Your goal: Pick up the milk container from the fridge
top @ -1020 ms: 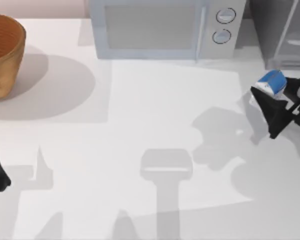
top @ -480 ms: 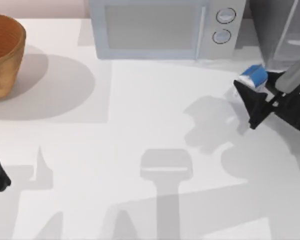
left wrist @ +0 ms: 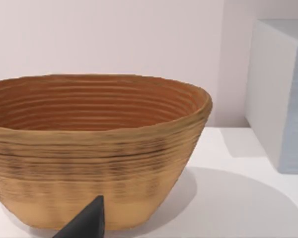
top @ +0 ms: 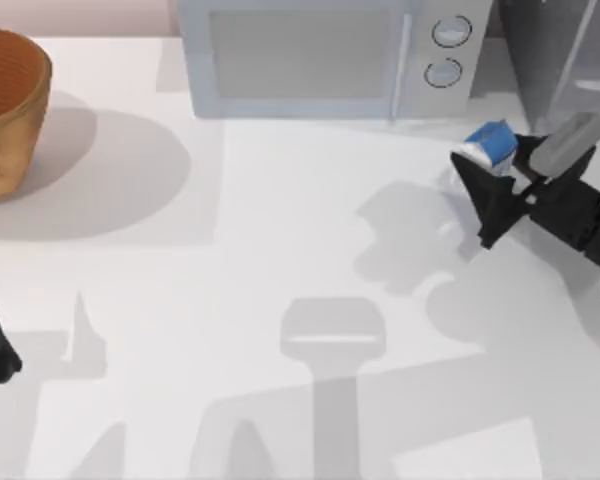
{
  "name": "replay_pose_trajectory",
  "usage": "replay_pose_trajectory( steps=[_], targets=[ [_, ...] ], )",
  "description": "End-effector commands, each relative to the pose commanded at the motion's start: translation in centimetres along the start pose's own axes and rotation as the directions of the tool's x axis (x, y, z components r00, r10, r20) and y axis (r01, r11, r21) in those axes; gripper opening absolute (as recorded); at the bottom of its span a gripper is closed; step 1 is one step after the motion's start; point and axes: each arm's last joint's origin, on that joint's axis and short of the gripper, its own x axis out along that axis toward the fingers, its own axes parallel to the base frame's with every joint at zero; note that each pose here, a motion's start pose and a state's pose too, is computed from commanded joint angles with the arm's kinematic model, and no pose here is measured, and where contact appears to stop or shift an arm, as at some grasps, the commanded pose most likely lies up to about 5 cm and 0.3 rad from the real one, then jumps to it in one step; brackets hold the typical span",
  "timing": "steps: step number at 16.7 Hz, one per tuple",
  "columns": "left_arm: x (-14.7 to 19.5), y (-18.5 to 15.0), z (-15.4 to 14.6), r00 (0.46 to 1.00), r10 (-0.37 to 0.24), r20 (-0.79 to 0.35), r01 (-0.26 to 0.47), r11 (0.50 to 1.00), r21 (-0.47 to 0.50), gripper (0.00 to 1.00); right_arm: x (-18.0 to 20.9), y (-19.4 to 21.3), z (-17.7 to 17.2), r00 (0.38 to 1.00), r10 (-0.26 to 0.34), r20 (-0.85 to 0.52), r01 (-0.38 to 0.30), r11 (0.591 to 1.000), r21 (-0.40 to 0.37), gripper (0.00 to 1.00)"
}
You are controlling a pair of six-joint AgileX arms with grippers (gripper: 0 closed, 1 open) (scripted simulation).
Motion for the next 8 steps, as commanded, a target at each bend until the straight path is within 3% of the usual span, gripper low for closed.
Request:
replay_pose_trajectory(
  steps=[8],
  targets=[
    [0.00,0.00,0.00,1.000,0.000,0.000,0.000,1.000,0.000,1.00,0.00,0.00,0.00,1.000,0.000,0.000,0.000,1.000,0.000,0.68]
  ],
)
